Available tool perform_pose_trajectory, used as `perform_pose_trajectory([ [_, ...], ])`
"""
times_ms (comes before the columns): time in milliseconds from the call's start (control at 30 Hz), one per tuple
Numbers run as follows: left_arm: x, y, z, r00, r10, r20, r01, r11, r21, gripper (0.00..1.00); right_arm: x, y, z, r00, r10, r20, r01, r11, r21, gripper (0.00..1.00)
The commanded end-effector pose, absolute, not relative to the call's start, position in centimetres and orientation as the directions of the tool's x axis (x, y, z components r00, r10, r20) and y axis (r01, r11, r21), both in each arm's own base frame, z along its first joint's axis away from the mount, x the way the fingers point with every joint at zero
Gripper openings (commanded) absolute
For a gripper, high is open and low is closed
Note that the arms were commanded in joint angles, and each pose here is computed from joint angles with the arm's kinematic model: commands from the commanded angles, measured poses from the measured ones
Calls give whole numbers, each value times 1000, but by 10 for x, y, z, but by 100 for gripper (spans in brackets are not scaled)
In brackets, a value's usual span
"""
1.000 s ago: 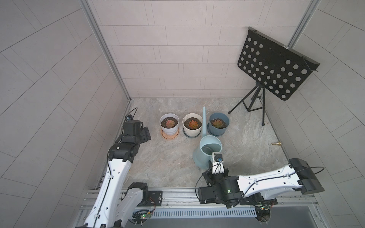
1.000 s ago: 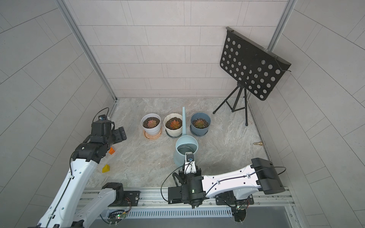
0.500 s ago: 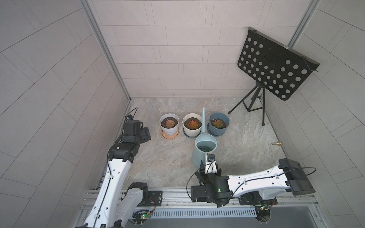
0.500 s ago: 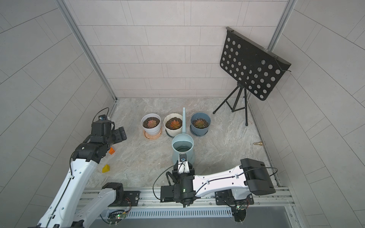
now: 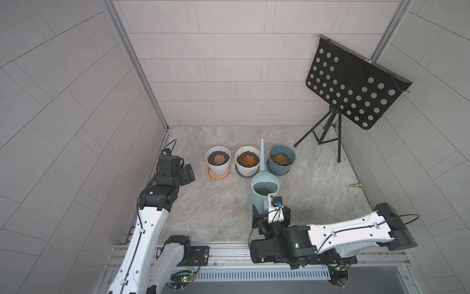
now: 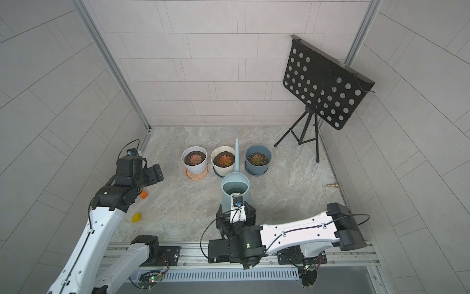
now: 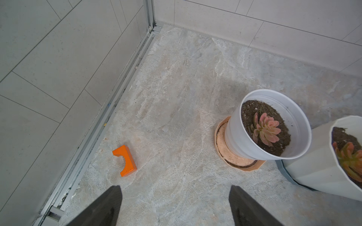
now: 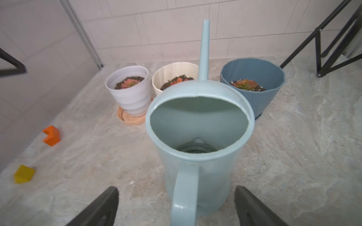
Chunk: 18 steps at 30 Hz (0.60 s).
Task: Water the succulent around the soil edge
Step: Place the watering can at the center of the board, then pick up the watering can from the center of the board.
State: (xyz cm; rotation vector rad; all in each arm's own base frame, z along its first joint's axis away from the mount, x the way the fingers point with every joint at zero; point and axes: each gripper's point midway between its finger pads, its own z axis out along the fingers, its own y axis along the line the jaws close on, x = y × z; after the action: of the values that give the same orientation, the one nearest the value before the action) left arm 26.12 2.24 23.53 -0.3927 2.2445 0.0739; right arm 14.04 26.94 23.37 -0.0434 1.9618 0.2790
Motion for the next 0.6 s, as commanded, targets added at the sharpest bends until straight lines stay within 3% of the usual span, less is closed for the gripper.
perform_pose_trajectory([
  [0, 245, -2, 242, -606, -284, -743, -235, 956, -173, 93, 141, 245, 279, -308, 15, -951, -227, 970, 89, 100],
  [267, 184, -102, 225, -634, -229, -738, 13, 952, -306, 86, 153, 151, 361, -71, -10, -997, -156, 988, 2, 100],
  [567, 93, -228, 266, -392, -85, -916, 298, 930, -214, 92, 167, 69, 396, 65, 15, -998, -6, 1000, 15, 100],
])
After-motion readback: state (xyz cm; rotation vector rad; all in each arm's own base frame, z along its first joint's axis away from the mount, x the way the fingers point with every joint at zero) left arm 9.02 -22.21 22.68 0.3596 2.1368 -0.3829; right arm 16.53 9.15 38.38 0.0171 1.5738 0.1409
